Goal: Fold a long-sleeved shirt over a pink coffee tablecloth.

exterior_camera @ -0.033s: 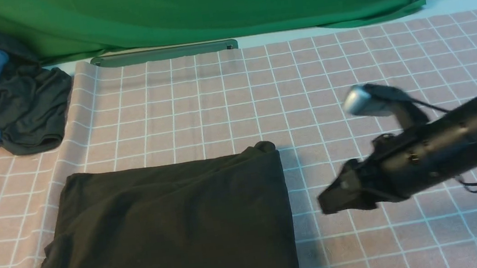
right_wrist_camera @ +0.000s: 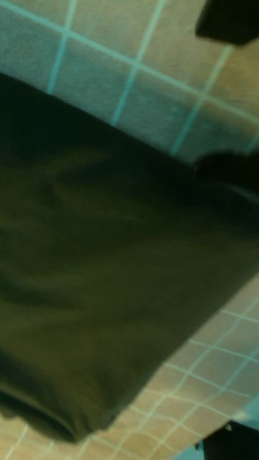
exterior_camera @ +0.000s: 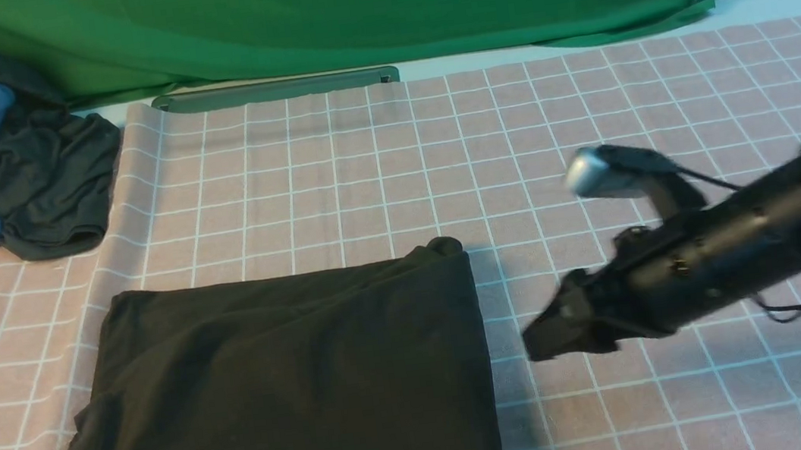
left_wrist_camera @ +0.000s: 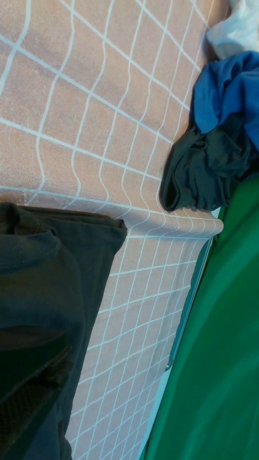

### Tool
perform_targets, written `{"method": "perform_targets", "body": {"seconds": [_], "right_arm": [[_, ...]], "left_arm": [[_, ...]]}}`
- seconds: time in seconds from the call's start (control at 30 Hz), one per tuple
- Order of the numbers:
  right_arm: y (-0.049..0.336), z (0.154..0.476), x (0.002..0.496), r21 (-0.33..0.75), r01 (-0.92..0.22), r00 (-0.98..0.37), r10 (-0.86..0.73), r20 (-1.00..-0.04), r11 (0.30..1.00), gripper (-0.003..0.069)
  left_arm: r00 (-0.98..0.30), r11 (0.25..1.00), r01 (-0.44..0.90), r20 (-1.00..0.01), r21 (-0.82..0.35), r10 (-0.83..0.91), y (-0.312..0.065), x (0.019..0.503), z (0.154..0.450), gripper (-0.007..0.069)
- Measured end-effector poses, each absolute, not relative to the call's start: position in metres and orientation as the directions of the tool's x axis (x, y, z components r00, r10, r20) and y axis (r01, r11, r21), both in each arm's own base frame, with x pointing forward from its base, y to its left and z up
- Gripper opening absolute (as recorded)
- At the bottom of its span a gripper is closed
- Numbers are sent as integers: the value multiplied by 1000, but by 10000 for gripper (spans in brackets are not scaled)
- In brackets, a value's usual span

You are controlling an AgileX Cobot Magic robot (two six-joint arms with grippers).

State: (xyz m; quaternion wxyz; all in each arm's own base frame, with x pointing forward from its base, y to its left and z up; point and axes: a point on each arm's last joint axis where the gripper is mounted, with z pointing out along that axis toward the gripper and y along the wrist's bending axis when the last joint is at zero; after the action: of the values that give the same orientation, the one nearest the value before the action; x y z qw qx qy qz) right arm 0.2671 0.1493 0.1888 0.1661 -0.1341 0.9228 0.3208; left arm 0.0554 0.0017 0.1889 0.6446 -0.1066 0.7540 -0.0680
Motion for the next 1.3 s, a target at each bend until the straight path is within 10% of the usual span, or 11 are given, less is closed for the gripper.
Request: {"method": "perform_targets", "body": {"seconds": [0.13,0.5,0.67,0.87,1.3], "right_arm": [[174,181,294,564,-354,-913,-145,-381,746,655],[202,147,324,596,-296,-946,-143,-291,747,613],[214,142,325,579,-310,-938,-146,-313,754,498],[216,139,328,550,-358,-920,-182,-348,755,138],[126,179,354,436,-311,-913,-138,-385,845,142]], "left_arm": [[-146,968,-73,-958,-239,-247,2,55,189,13],[-146,968,-73,-958,-238,-247,2,55,189,13],[-146,968,-73,-958,-238,-247,2,55,189,13],[-146,969,-73,-958,-238,-246,2,55,189,13],[-146,969,-73,-958,-238,-246,2,55,189,13]]}}
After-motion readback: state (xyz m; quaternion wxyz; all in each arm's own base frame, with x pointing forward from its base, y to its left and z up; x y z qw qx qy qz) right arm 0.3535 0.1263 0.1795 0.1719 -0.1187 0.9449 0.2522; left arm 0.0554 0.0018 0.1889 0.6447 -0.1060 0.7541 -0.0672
